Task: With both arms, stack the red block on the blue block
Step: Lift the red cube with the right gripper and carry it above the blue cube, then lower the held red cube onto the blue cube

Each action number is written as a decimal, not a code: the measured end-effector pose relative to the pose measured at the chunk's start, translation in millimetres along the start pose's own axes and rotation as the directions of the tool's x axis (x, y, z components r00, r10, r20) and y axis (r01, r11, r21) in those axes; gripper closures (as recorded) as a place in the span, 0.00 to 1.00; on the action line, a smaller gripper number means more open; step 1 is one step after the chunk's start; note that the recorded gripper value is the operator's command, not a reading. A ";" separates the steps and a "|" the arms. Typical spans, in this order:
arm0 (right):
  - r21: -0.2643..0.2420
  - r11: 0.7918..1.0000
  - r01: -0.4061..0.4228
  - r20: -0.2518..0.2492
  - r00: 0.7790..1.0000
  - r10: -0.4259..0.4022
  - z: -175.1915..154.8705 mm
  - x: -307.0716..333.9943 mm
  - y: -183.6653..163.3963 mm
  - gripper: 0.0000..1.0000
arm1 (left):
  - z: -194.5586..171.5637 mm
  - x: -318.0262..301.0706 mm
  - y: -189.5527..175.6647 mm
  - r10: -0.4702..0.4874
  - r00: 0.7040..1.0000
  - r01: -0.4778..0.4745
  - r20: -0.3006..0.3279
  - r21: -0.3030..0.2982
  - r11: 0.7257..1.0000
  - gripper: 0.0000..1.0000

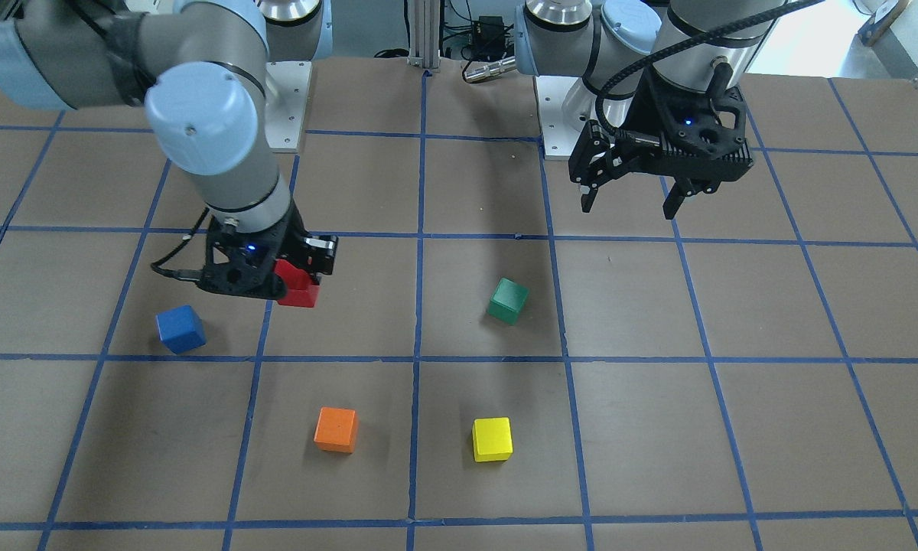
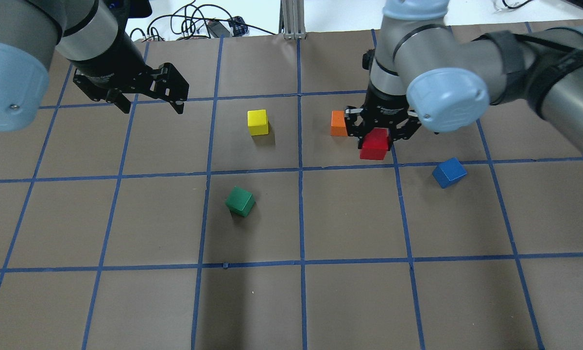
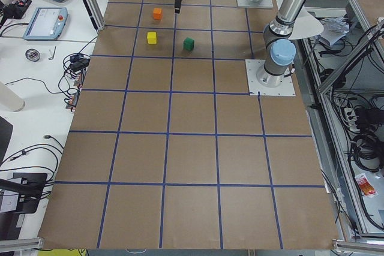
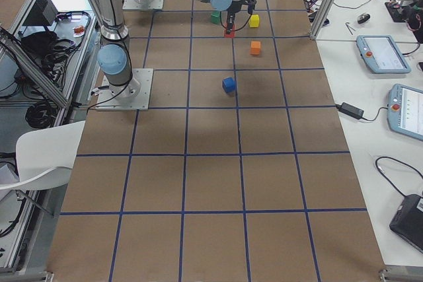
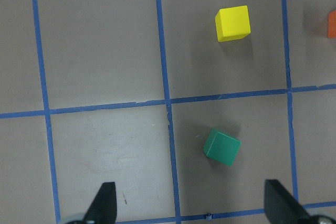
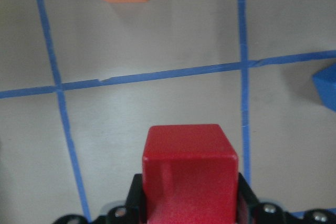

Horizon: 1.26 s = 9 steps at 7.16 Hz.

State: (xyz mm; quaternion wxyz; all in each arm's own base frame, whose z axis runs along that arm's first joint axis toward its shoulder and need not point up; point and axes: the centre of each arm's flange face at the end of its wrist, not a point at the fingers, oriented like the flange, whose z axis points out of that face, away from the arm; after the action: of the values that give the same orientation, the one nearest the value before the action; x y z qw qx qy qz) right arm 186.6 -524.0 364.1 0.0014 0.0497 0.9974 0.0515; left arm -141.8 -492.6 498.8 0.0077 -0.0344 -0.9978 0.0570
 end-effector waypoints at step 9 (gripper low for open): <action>-0.028 0.961 0.276 -0.048 0.960 -0.277 9.6 179.8 -28.4 1.00 | -2.2 0.0 -2.6 -0.001 1.000 0.001 -0.001 0.005 1.000 0.00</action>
State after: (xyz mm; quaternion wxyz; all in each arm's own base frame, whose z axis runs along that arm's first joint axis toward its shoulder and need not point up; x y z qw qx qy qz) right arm 5.0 -533.3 352.0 -0.0167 -0.0912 0.9937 0.0624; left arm -142.0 -494.9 501.3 0.0083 -0.0339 -0.9976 0.0595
